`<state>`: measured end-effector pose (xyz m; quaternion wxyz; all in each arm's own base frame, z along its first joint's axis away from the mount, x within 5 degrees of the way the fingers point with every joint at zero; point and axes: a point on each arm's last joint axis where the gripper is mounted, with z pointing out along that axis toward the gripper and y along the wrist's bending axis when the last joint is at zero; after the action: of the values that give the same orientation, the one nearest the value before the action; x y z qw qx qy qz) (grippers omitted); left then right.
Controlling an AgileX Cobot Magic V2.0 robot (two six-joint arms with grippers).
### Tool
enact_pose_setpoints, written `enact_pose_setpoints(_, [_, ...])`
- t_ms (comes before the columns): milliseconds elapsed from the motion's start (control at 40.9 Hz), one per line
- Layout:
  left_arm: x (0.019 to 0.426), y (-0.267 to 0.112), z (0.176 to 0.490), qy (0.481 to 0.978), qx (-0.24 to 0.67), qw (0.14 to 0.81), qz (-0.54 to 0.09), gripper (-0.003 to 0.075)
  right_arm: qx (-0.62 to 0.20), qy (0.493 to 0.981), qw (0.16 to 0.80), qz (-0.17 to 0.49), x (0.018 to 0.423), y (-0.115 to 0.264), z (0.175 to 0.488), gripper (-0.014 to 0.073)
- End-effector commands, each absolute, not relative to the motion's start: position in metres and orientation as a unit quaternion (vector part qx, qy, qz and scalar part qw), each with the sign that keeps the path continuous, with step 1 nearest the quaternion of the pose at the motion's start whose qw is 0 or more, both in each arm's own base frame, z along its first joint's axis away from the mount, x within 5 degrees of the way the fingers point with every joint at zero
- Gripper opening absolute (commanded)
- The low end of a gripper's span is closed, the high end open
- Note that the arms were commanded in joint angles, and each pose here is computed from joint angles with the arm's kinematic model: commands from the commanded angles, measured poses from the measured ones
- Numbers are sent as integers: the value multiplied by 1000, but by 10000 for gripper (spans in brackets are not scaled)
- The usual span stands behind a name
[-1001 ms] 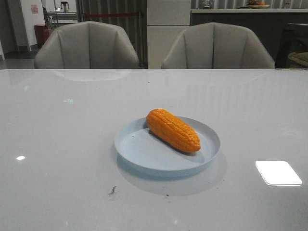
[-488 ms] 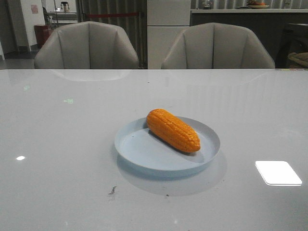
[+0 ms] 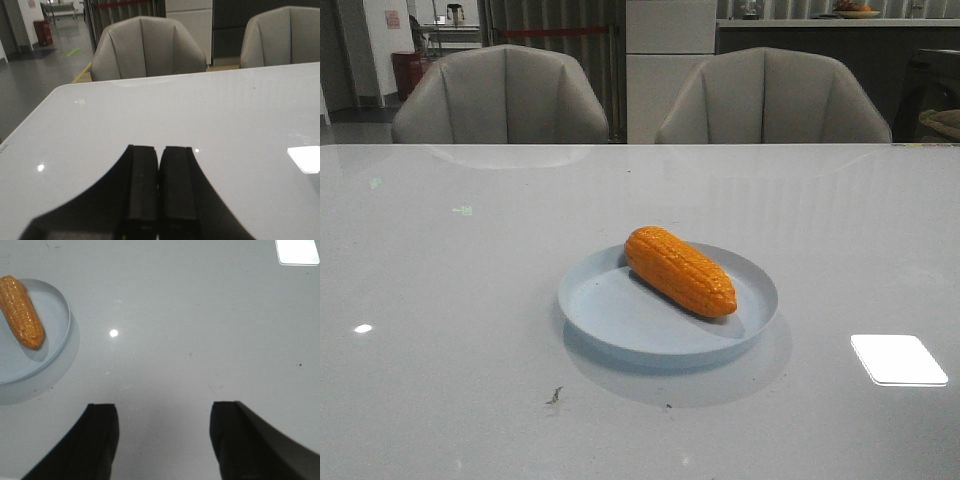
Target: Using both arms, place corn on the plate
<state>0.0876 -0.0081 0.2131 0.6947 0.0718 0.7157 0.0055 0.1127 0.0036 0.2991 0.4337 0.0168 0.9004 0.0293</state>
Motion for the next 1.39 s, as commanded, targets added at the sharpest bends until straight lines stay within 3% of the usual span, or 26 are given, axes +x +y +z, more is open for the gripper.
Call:
enact_pose_setpoints(0, [75, -8, 218, 654, 59, 754, -4, 94, 21, 878, 478, 30, 116, 3, 313, 507])
enact_pose_setpoints(244, [55, -4, 206, 648, 53, 760, 4, 94, 21, 878, 478, 30, 116, 3, 313, 507])
enact_pose_setpoints(1368, [55, -4, 206, 652, 53, 757, 4, 94, 20, 875, 483, 26, 114, 2, 308, 507])
